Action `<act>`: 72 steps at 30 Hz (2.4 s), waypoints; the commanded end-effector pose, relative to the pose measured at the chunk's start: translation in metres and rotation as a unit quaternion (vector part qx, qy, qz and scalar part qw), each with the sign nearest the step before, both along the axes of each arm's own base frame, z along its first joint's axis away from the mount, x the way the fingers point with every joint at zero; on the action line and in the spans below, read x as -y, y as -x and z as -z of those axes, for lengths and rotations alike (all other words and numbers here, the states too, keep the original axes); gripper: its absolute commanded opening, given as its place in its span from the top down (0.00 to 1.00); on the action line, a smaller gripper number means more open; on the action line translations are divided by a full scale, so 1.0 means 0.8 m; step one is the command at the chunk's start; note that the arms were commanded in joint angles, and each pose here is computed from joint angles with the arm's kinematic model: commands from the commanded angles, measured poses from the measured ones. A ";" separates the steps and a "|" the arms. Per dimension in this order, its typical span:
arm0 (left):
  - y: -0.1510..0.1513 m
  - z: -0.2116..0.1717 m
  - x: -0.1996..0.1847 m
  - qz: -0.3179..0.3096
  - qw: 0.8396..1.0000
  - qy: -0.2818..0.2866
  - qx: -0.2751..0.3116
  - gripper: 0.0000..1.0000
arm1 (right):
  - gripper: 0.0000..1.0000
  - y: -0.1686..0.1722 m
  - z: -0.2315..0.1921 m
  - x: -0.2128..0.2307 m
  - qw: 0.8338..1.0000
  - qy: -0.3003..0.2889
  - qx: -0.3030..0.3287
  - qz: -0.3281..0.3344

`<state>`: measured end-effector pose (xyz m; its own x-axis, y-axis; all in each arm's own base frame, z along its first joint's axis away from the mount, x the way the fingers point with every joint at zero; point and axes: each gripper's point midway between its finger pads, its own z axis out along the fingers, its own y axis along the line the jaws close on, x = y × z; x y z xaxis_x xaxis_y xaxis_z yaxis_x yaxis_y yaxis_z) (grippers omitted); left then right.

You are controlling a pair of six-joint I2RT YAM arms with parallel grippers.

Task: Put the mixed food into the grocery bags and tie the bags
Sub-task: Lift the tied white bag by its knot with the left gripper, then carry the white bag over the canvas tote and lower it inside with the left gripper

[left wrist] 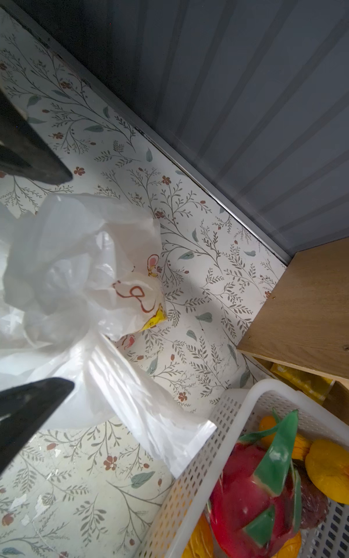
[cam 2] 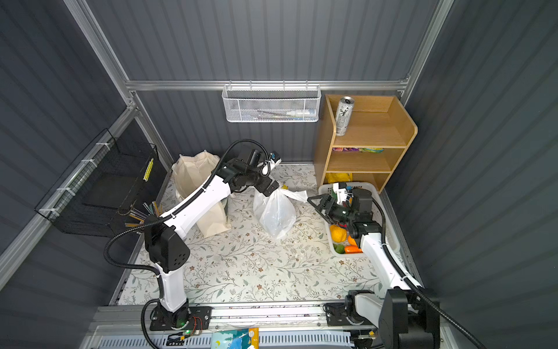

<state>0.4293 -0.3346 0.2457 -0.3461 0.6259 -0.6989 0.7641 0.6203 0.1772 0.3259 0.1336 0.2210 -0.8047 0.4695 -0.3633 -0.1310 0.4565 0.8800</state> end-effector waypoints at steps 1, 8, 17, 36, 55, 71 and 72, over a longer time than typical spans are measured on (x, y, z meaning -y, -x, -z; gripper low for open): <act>0.002 0.031 0.008 0.012 0.999 -0.013 -0.039 0.00 | 0.14 -0.005 -0.009 -0.002 1.000 0.000 0.014 -0.002; 0.006 0.082 0.007 0.017 0.995 -0.009 -0.102 0.00 | 0.14 -0.006 -0.015 -0.002 1.000 -0.002 0.019 0.000; 0.021 0.108 0.020 0.028 0.985 0.033 -0.167 0.90 | 0.14 -0.007 -0.021 -0.001 1.000 -0.005 0.023 0.005; 0.012 -0.233 -0.017 -0.040 0.965 0.228 0.122 1.00 | 0.15 -0.014 -0.037 -0.009 0.999 -0.013 0.030 -0.004; -0.033 -0.399 -0.266 -0.266 0.892 0.133 0.341 1.00 | 0.15 -0.020 -0.041 -0.056 0.998 0.000 0.025 -0.059; -0.034 -0.291 -0.325 -0.317 0.905 0.005 0.284 1.00 | 0.15 -0.014 -0.023 -0.055 0.998 0.007 0.010 -0.061; -0.033 -0.290 -0.329 -0.320 0.904 0.002 0.284 1.00 | 0.16 -0.014 -0.022 -0.055 0.998 0.007 0.009 -0.061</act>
<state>0.4707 -0.0898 0.4593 -0.2435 0.3995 -0.8838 0.0971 0.9167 0.3876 0.3392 0.1773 0.2433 -0.8460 0.3758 -0.3782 -0.1977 0.4376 0.8772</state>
